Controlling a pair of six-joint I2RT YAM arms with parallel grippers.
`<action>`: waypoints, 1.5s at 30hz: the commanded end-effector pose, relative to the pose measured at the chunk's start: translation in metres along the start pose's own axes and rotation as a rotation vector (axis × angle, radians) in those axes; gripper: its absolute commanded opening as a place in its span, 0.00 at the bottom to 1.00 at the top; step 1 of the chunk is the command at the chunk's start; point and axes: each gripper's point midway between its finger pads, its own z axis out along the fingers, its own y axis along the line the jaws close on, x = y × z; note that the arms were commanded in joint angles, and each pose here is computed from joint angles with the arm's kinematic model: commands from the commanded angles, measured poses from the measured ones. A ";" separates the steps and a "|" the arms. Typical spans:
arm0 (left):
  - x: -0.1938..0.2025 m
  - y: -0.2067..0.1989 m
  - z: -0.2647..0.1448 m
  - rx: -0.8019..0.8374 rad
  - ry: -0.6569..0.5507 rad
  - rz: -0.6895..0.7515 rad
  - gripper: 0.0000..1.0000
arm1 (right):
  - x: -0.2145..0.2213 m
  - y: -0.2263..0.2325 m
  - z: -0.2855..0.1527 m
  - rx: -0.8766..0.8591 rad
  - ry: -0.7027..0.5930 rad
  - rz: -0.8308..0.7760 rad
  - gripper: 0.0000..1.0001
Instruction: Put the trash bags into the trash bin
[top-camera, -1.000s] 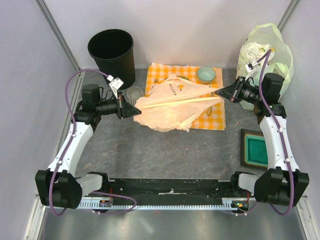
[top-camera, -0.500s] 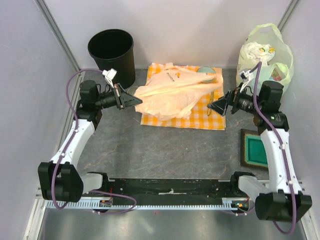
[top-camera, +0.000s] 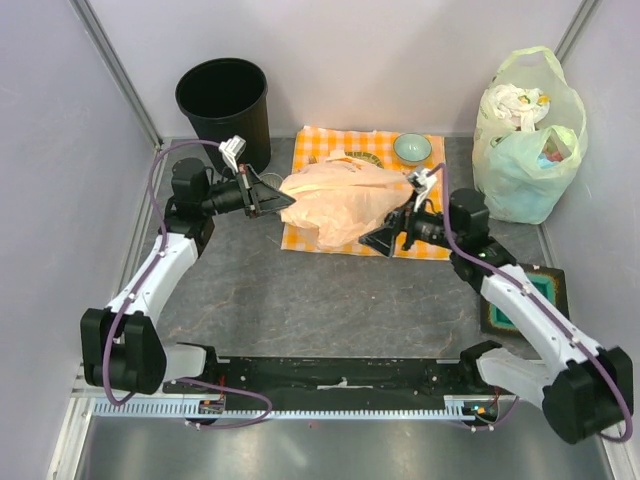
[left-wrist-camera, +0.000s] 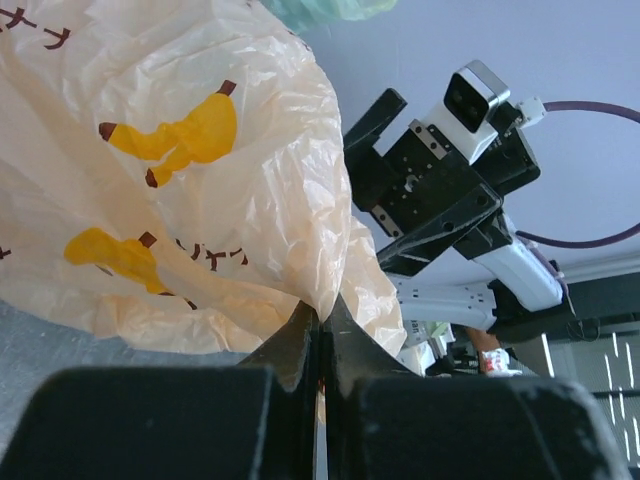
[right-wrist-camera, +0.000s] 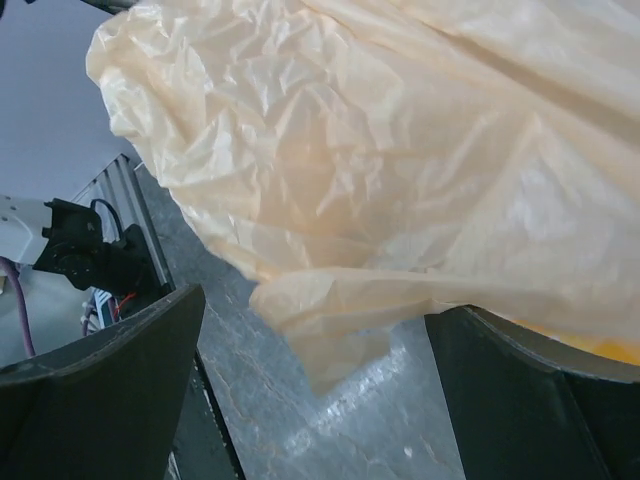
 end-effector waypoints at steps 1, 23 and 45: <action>0.005 -0.026 0.004 0.086 0.037 0.021 0.02 | -0.047 0.029 0.030 -0.082 -0.188 -0.108 0.98; -0.036 -0.043 -0.029 0.006 -0.099 0.120 0.02 | -0.025 -0.022 -0.063 0.098 0.263 -0.294 0.88; -0.022 -0.075 0.026 0.026 -0.050 0.017 0.02 | -0.089 0.078 0.108 0.042 -0.001 -0.647 0.83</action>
